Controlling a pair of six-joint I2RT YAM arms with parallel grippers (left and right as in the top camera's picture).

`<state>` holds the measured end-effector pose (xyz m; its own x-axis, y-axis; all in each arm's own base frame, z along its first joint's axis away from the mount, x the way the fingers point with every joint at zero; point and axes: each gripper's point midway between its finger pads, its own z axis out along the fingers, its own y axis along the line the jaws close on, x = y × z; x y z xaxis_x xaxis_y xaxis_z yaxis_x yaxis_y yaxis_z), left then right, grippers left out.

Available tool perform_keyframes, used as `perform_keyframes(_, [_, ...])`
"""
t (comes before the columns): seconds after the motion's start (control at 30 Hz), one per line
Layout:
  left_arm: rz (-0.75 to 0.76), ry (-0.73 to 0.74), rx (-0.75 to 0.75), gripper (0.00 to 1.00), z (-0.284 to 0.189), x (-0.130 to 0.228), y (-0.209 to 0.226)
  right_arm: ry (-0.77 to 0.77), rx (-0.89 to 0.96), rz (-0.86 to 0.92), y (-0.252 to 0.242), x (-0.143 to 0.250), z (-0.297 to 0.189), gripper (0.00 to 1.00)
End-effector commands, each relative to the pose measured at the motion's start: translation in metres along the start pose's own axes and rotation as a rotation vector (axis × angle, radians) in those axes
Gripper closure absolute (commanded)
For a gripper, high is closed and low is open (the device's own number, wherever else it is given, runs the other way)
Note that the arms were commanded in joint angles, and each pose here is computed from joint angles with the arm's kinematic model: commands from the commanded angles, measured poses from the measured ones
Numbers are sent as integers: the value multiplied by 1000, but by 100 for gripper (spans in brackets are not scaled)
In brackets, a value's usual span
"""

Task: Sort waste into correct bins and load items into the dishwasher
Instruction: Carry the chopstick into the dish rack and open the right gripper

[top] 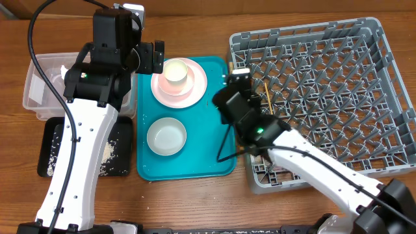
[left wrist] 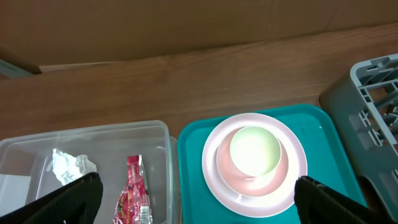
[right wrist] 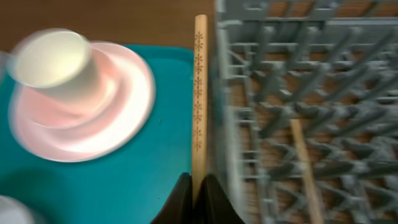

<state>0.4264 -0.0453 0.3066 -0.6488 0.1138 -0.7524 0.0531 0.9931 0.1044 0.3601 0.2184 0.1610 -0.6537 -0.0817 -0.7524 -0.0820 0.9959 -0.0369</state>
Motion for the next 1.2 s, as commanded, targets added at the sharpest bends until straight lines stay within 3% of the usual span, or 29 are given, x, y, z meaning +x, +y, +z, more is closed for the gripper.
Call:
perform_keyframes(0.0, [14, -17, -13, 0, -4, -6, 4, 39, 99, -148, -39, -3, 4, 96])
perform_keyframes(0.37, [14, -17, -12, 0, -4, -6, 4, 171, 168, -186, -91, 13, 16, 96])
perform_keyframes(0.5, [14, -17, -13, 0, -4, -6, 4, 196, 172, -170, -99, 19, 19, 87])
perform_keyframes(0.6, [14, -17, -13, 0, -4, -6, 4, 206, 175, -163, -104, 22, 21, 74])
perform_keyframes(0.73, [14, -17, -13, 0, -4, -6, 4, 216, 175, -158, -105, 24, 21, 69])
perform_keyframes(1.0, [14, -17, -13, 0, -4, -6, 4, 304, -246, -95, -33, 41, 15, 59])
perform_keyframes(1.17, [14, -17, -12, 0, -4, -6, 4, 321, -332, -83, -19, 43, 10, 59])
